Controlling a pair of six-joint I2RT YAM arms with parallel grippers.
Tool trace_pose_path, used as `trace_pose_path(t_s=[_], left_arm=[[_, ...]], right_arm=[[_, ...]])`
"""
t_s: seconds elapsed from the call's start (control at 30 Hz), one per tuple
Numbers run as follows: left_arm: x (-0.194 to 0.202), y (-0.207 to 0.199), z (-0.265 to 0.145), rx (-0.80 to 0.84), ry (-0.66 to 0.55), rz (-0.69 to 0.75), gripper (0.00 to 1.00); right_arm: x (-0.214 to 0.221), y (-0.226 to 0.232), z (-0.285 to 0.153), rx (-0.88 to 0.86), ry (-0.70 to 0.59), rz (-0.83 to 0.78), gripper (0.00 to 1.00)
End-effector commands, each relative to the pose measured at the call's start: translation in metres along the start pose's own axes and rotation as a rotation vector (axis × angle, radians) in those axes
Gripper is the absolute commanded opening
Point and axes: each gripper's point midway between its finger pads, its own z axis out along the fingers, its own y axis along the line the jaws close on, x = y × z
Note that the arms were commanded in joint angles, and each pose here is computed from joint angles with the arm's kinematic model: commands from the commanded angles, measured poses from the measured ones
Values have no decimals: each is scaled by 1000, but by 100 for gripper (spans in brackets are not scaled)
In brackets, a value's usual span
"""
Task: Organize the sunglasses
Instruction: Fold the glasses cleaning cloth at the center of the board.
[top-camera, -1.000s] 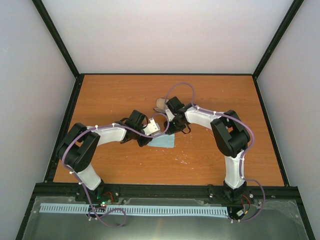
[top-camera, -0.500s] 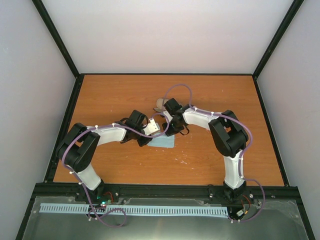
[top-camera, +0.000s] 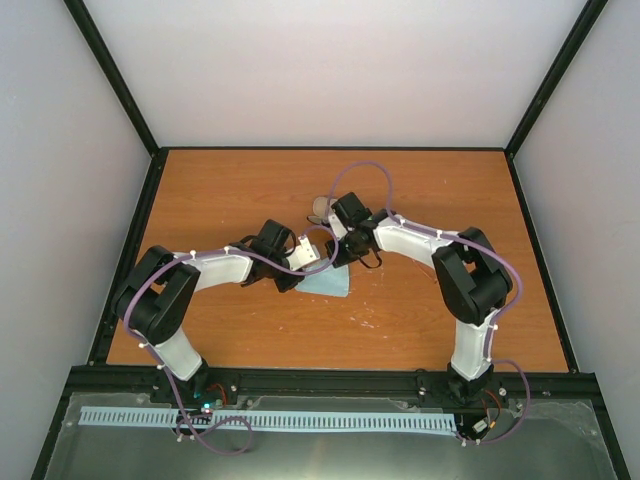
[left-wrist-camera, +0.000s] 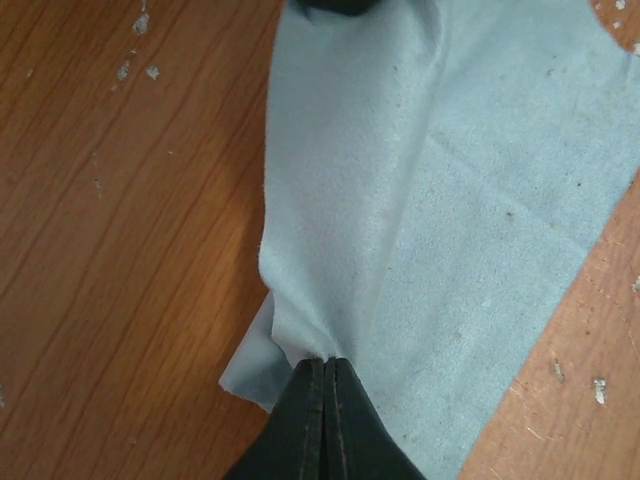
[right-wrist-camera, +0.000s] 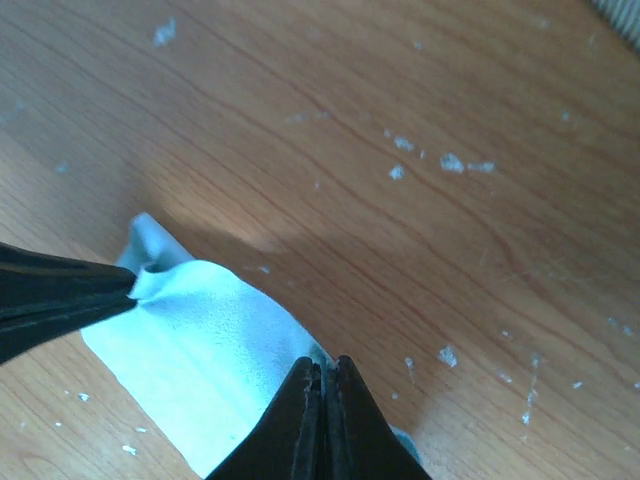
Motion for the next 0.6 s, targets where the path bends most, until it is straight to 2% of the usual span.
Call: trace_pose_path(t_s=[0.0, 0.57], left_arm=[[-6, 0, -1, -9, -17, 19, 2], [-14, 5, -2, -26, -45, 24, 2]], right_arm=[[-12, 6, -13, -6, -73, -6, 3], [5, 1, -20, -22, -101, 0, 3]])
